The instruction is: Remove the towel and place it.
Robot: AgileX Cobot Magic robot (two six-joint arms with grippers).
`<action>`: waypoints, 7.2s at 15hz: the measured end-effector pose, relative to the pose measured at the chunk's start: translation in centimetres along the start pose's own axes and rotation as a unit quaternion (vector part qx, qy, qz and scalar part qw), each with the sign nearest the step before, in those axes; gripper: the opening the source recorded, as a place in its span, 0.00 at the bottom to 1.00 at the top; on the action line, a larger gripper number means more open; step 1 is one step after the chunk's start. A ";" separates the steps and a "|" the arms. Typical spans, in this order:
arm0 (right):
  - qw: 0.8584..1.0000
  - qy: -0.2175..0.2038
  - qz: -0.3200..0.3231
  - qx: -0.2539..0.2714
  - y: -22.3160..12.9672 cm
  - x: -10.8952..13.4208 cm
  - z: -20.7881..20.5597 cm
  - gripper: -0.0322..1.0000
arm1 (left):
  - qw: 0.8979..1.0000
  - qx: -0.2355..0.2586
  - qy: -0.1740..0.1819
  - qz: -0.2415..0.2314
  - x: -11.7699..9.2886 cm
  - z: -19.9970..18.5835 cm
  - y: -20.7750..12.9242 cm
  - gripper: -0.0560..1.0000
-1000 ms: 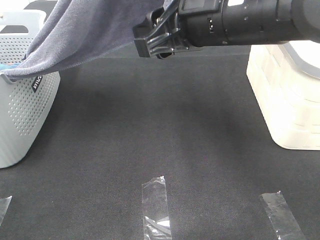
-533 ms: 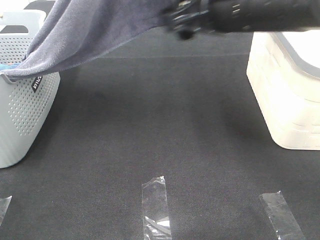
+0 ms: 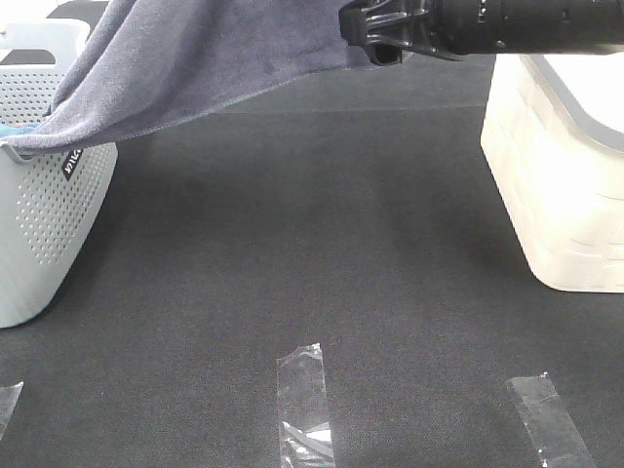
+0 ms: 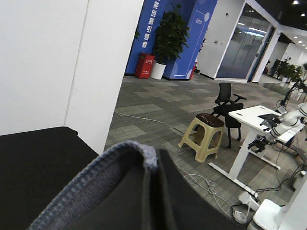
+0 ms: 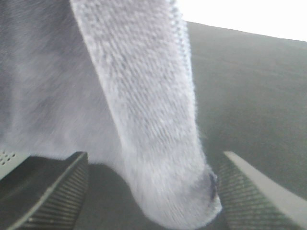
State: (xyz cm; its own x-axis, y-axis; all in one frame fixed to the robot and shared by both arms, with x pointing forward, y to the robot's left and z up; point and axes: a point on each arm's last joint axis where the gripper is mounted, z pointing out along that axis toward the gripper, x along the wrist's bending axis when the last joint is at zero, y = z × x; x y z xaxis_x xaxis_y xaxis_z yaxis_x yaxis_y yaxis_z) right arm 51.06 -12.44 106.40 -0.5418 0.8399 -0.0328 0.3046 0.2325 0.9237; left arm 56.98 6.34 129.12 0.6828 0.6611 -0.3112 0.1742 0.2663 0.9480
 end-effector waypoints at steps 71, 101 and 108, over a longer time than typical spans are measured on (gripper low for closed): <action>0.941 -0.153 0.006 0.302 5.6 -6.4 -4.8 0.03 | 0.915 0.353 0.191 0.041 6.5 2.6 -11.2 0.05; 0.982 -0.123 0.032 0.140 10.5 -9.5 -0.6 0.03 | 0.928 0.274 0.253 0.012 14.2 0.2 -7.2 0.05; 0.969 -0.164 -0.155 -0.102 13.5 -11.1 3.5 0.03 | 0.959 0.005 0.216 0.182 17.0 4.7 -5.9 0.05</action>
State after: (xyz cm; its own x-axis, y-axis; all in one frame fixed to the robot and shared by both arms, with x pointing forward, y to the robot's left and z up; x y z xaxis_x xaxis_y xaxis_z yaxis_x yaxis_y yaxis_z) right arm 63.96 -16.88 117.88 -0.2947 0.8634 -0.4096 -0.0134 0.4248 0.9052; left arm 70.91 12.72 118.56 0.3426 0.9384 0.0446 -0.0119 -0.0431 0.9990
